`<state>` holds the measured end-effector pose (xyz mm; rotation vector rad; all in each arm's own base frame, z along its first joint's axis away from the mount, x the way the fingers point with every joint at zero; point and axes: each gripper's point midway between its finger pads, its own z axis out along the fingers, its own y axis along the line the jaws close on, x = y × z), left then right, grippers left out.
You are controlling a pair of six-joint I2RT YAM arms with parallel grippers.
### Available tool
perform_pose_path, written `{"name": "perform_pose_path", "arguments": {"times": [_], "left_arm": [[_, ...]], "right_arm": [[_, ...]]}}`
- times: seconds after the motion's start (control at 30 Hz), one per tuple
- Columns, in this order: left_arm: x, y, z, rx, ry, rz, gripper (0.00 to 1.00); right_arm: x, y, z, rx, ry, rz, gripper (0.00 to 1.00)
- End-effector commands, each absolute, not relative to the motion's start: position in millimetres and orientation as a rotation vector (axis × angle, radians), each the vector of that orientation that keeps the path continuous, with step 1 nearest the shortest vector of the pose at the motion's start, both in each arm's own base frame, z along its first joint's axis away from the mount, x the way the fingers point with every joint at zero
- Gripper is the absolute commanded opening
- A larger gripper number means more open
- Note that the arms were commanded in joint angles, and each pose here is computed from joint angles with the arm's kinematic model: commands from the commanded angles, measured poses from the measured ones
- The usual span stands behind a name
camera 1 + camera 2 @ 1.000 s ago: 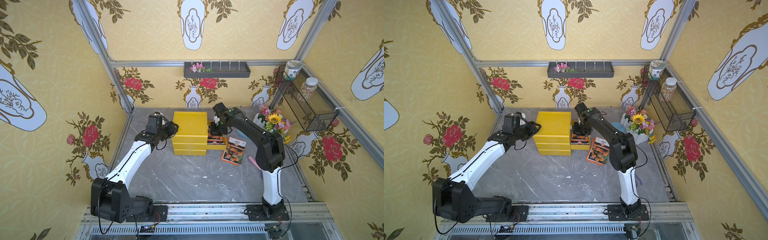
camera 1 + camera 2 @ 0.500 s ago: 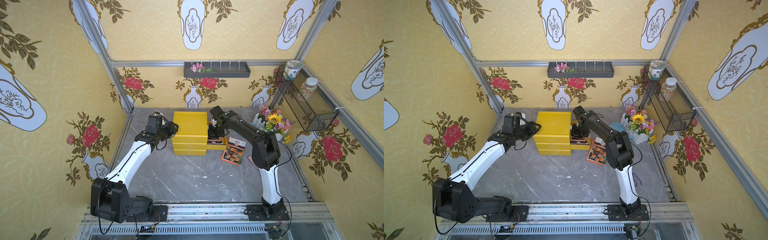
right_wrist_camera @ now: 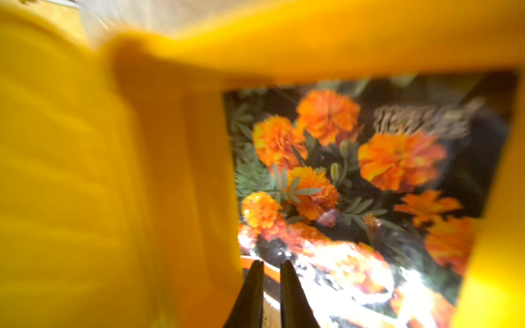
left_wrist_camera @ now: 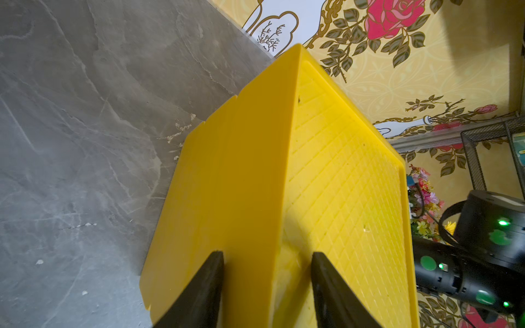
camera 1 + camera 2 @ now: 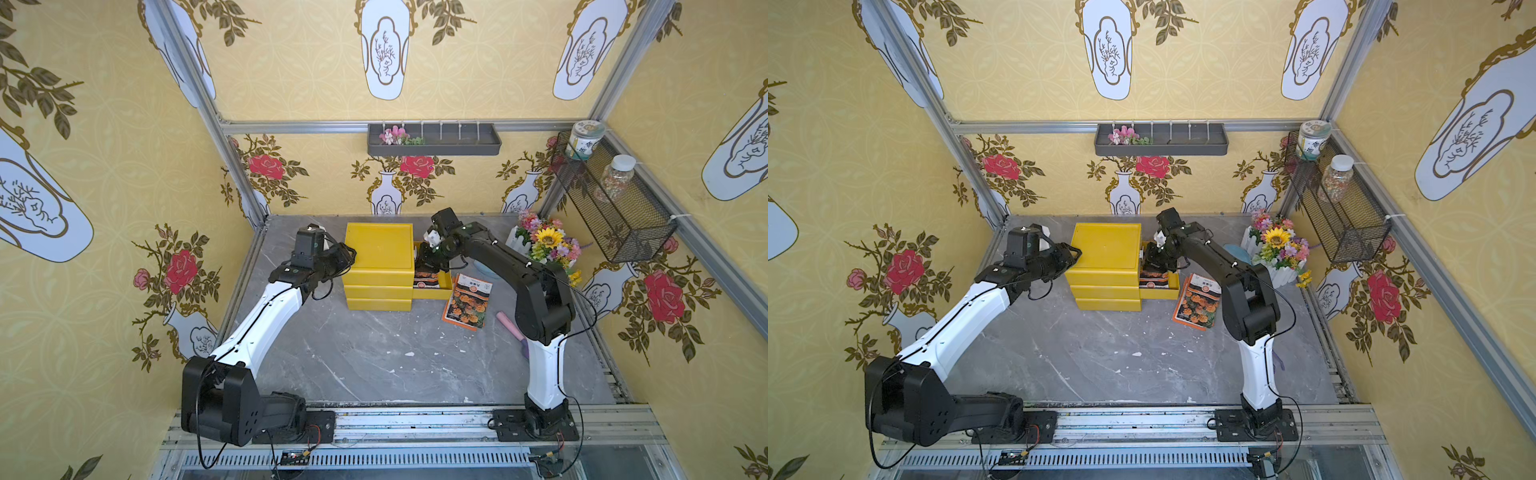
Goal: Take the seed bags out of the drawer
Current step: Pick up the seed packet from the drawer.
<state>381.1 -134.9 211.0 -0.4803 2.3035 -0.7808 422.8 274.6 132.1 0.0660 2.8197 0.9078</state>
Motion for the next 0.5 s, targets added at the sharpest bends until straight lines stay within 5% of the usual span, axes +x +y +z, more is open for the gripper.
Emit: {"name": "perform_pose_path", "arguments": {"times": [0.0, 0.27, 0.47], "left_arm": [[361, -138, 184, -0.496, 2.443, -0.772, 0.53], [364, -138, 183, -0.504, 2.439, -0.771, 0.53], [365, -138, 183, -0.512, 2.438, -0.775, 0.53]], "right_arm": [[422, 262, 139, 0.024, 2.833, 0.798, 0.24], [421, 235, 127, 0.013, 2.898, 0.416, 0.42], [424, 235, 104, 0.027, 2.936, 0.378, 0.23]]}}
